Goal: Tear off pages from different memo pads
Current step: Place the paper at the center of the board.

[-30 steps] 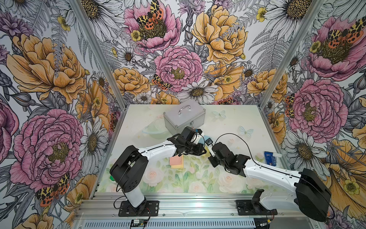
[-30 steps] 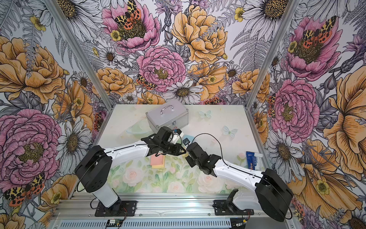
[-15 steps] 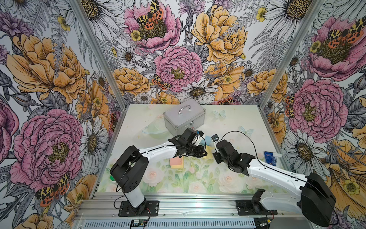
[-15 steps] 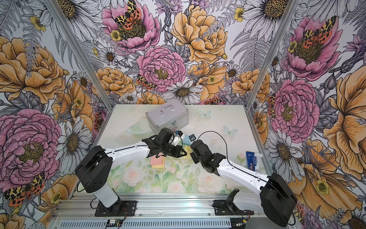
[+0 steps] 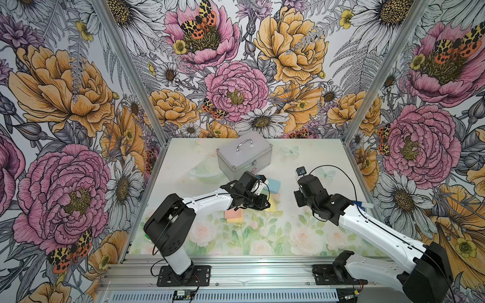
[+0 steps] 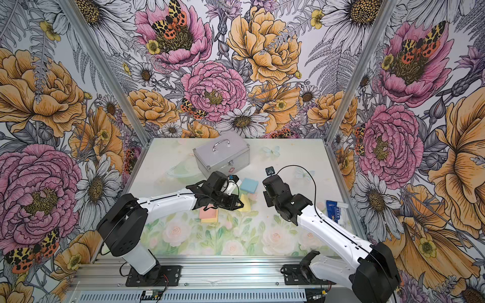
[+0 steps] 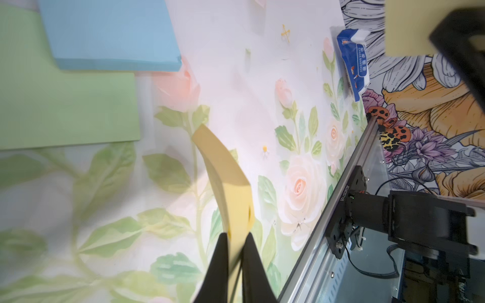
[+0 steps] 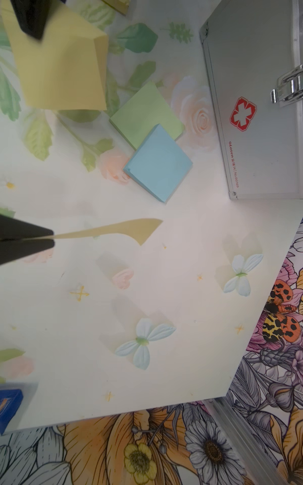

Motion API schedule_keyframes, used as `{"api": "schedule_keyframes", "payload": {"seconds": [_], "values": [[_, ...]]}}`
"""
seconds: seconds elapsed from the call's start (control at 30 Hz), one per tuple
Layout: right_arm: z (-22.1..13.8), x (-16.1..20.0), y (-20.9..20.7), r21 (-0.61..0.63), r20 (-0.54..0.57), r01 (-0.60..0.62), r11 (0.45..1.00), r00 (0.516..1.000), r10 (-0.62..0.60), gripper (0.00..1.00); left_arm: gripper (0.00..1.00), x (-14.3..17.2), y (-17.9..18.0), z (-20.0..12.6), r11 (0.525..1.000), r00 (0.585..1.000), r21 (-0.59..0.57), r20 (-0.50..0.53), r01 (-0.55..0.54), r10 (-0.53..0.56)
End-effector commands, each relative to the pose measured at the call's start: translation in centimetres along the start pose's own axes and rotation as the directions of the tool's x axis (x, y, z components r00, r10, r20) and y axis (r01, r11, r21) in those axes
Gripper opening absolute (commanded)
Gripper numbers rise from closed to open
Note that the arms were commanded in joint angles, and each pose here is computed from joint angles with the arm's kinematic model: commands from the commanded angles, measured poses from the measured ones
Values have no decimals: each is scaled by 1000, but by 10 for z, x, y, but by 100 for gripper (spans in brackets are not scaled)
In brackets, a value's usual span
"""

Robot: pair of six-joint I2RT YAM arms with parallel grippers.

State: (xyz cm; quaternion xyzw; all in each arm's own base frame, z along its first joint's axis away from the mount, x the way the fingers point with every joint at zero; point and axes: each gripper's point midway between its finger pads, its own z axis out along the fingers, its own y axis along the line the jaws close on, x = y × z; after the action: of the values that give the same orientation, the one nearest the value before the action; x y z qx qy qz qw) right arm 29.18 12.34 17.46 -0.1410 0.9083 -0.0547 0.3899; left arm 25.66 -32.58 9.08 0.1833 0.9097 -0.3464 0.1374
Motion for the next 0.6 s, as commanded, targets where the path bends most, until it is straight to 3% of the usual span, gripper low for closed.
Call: {"api": "schedule_keyframes", "payload": {"seconds": [0.0, 0.17, 0.4, 0.57], "values": [[-27, 20, -28, 143, -132, 35, 989, 991, -16, 0, 0, -22, 15, -34, 997, 990, -79, 141, 4, 7], [-30, 37, -21, 235, -324, 221, 947, 936, -138, 0, 0, -28, 25, -79, 983, 951, -183, 306, 21, 36], [-18, 62, 45, 105, -438, 487, 867, 806, -399, 0, 0, -30, 21, -155, 967, 830, -246, 551, 67, 83], [-8, 90, 80, 60, -480, 637, 769, 694, -537, 0, 0, -25, 10, -175, 968, 786, -242, 609, 60, 104]]}}
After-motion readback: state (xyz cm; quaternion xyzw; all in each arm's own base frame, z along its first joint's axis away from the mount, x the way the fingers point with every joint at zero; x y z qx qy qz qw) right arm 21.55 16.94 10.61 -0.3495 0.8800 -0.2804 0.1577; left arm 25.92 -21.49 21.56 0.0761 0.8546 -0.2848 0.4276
